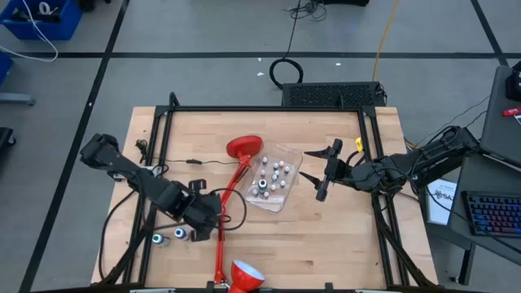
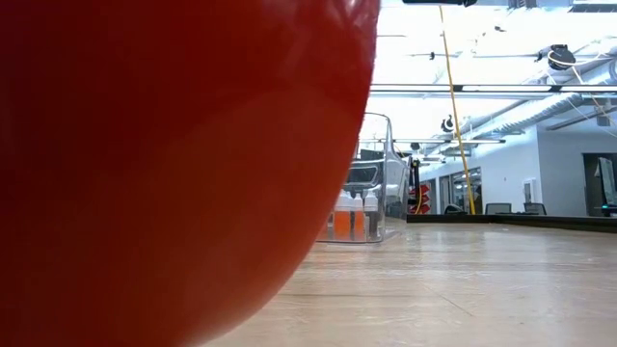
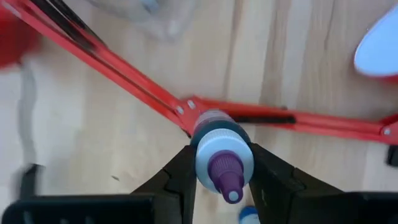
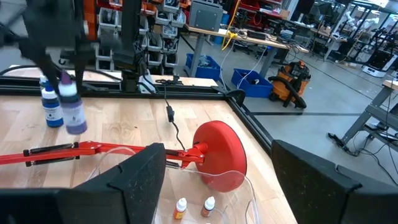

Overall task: Pick & Place food coloring
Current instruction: Put the large purple food coloring bottle into the transparent bin

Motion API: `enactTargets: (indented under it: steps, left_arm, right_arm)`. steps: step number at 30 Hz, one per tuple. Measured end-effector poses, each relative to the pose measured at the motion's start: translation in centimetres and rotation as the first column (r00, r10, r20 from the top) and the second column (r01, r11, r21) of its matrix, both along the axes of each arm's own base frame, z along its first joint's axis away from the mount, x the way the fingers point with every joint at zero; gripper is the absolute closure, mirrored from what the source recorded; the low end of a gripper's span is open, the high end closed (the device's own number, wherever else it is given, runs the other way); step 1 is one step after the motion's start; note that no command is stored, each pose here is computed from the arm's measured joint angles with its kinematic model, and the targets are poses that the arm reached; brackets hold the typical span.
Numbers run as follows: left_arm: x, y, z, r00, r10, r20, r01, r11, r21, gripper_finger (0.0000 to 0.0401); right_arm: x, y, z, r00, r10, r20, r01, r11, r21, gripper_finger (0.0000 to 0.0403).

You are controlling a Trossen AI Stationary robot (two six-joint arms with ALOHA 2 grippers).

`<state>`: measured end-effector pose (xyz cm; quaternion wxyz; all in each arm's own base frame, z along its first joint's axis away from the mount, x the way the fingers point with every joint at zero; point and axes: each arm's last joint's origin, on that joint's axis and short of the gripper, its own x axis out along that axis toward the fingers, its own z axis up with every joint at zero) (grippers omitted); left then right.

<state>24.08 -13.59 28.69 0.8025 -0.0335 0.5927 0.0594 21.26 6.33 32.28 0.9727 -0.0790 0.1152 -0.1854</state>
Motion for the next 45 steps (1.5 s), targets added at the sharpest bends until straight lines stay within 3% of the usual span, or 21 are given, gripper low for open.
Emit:
enactTargets:
  steps: [10, 18, 28, 36, 45]
  left_arm:
    - [1.9, 2.6, 9.2, 0.953, -0.110, 0.281, 0.071, 0.987, 0.145, 0.0282]
    - [5.7, 8.7, 11.1, 0.942, -0.099, 0.321, 0.033, 0.978, 0.204, 0.0282]
    - [13.3, 13.5, 6.3, 0.973, -0.185, 0.137, 0.163, 0.974, 0.156, 0.0282]
    - [15.7, 14.5, 2.0, 0.978, -0.208, -0.010, 0.207, 0.970, 0.130, 0.0282]
    - [17.4, 14.5, -1.3, 0.969, -0.232, -0.082, 0.240, 0.965, 0.108, 0.0282]
  right_arm:
    - [0.0, 0.0, 0.0, 1.000, 0.000, 0.000, 0.000, 1.000, 0.000, 0.0124]
    - [0.0, 0.0, 0.0, 1.000, -0.001, 0.000, 0.001, 1.000, 0.000, 0.0124]
    - [0.0, 0.0, 0.0, 1.000, -0.001, -0.004, 0.001, 1.000, -0.001, 0.0124]
    - [0.0, 0.0, -0.1, 1.000, 0.000, -0.008, 0.000, 1.000, -0.003, 0.0124]
    - [0.0, 0.0, -0.1, 1.000, 0.000, -0.012, 0.000, 1.000, -0.004, 0.0124]
